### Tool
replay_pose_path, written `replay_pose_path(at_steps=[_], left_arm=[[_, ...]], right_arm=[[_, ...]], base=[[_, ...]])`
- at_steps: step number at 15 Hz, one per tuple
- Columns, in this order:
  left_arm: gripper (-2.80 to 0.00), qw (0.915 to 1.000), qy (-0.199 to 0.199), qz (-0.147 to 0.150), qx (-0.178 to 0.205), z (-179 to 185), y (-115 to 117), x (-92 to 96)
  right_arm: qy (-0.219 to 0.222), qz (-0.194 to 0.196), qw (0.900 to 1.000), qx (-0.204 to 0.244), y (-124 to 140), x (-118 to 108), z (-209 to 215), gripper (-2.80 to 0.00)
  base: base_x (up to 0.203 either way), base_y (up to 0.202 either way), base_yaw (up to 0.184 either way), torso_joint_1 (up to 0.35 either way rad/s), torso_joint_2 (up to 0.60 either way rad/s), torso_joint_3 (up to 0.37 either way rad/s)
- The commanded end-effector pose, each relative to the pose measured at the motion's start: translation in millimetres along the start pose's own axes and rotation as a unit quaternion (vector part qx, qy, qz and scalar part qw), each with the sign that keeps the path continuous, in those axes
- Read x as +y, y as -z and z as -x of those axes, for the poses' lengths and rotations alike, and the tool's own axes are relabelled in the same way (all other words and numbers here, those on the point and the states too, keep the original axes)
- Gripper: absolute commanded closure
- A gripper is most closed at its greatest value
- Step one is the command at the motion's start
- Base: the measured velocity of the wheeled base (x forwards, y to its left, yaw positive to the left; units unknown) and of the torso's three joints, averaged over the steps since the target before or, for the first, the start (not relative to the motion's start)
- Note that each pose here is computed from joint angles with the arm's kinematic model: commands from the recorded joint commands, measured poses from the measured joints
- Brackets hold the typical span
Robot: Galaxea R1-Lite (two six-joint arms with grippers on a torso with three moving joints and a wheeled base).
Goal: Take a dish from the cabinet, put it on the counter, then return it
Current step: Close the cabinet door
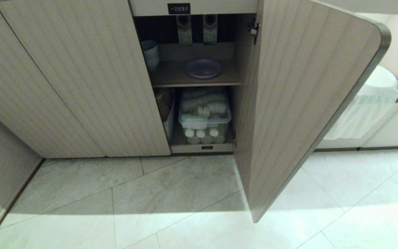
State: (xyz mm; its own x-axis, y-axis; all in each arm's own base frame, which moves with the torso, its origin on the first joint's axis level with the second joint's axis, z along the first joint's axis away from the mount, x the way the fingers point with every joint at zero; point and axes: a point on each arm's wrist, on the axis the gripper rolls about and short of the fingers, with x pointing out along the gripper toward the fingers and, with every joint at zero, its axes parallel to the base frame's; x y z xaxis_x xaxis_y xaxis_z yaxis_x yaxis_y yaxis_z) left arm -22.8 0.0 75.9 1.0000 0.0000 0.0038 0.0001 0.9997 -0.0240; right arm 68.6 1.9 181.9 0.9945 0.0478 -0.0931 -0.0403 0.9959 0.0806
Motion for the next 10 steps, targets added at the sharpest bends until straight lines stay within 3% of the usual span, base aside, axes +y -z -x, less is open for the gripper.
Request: replay_pose_path(at_steps=[1,4,8,10], left_arm=[[0.00,1.0000,0.000,0.000,0.000,0.0,0.0,0.0],[0.00,1.0000,0.000,0.000,0.000,0.0,0.0,0.0],[0.00,1.0000,0.000,0.000,0.000,0.0,0.0,0.0],[0.00,1.0000,0.000,0.000,0.000,0.0,0.0,0.0]], right_arm=[[0.006,-0.012,0.999,0.050,-16.4,-0.8,-50.3,0.00],[0.004,-0.027,0.999,0.035,-41.4,-1.3,-99.2,0.00],[-0.041,-0.052,0.998,0.014,-61.9,-1.4,-141.7,0.00],[-0.084,-0.074,0.994,0.003,-68.4,-0.6,-152.4,0.00]], base=[[0.000,0.000,0.000,0.000,0.00,0.000],[0.000,0.000,0.000,0.000,0.00,0.000],[0.000,0.000,0.000,0.000,0.00,0.000],[0.000,0.000,0.000,0.000,0.00,0.000]])
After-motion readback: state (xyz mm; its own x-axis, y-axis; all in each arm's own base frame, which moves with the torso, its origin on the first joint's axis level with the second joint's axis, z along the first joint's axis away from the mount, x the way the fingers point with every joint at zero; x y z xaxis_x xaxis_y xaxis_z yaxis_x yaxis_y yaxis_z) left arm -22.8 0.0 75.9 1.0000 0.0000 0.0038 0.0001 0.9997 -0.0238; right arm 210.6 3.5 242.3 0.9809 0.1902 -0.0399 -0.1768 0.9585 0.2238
